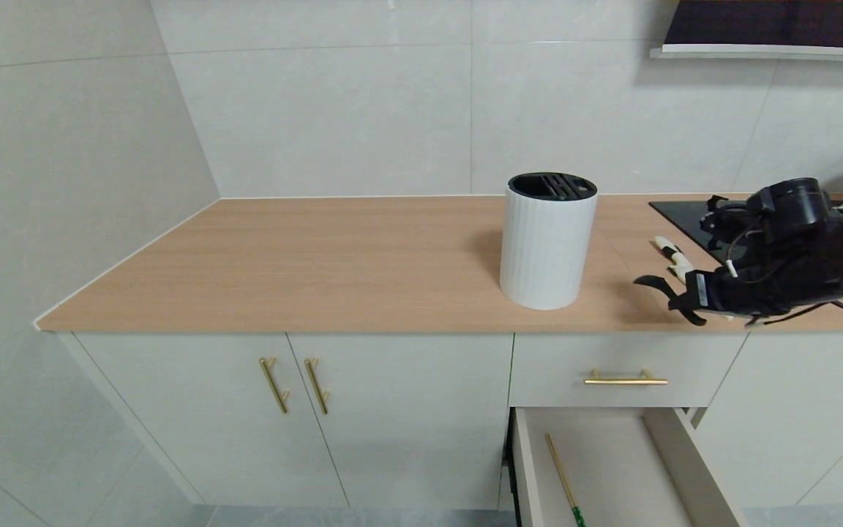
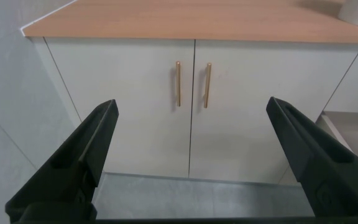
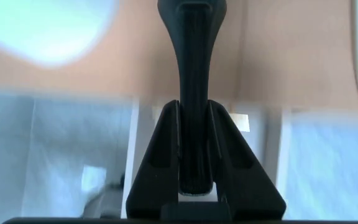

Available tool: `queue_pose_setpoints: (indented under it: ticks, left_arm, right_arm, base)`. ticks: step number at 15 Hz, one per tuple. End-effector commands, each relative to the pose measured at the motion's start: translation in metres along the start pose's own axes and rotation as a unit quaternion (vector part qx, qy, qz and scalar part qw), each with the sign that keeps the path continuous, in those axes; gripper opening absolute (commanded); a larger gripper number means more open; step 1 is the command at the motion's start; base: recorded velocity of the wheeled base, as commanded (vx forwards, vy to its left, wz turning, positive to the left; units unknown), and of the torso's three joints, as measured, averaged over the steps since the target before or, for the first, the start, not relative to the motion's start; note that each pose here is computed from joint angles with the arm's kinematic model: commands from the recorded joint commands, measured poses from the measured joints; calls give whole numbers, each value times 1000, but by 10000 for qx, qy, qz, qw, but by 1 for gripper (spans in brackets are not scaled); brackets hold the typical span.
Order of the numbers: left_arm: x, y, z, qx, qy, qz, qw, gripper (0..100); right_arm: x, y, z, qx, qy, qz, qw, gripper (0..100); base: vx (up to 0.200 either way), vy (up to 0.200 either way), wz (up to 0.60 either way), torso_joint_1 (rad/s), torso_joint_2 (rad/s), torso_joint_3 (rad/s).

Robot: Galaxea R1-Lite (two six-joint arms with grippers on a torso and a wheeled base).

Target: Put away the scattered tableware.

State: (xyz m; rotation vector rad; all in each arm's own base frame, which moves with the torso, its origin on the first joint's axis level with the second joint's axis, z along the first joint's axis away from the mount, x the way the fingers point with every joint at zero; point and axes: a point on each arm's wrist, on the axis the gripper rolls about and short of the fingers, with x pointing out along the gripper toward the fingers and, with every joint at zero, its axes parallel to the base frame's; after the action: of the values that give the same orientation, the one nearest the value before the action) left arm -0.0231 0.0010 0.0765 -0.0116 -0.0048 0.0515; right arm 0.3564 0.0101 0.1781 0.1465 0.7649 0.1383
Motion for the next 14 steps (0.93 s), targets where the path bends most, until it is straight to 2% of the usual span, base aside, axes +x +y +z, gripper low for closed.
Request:
queue_pose_setpoints:
  ticks: [1, 4, 6, 9, 14]
  left_arm:
    - [0, 0, 0, -4, -1, 3, 10000, 100]
    - [0, 0, 0, -4, -1, 3, 10000, 100]
    - [0, 0, 0, -4, -1, 3, 10000, 100]
    - [0, 0, 0, -4, -1, 3, 10000, 100]
    - [0, 0, 0, -4, -1, 3, 10000, 100]
  right_arm:
    - [-57, 7, -34, 12, -64, -39, 10000, 0]
    - [-58, 13, -72, 174, 217, -30, 9996, 0]
    - [-53, 20, -85, 35, 322, -367, 9988, 0]
    - [-50, 24, -88, -53, 402, -440, 9982, 0]
    - [-44, 24, -92, -67, 531, -462, 9975, 0]
  base:
    - [0, 0, 0, 0, 0, 0]
    - [0, 0, 0, 0, 0, 0]
    - [0, 0, 0, 0, 0, 0]
    - [0, 0, 0, -20, 50, 33]
    - [0, 0, 0, -165, 430, 257]
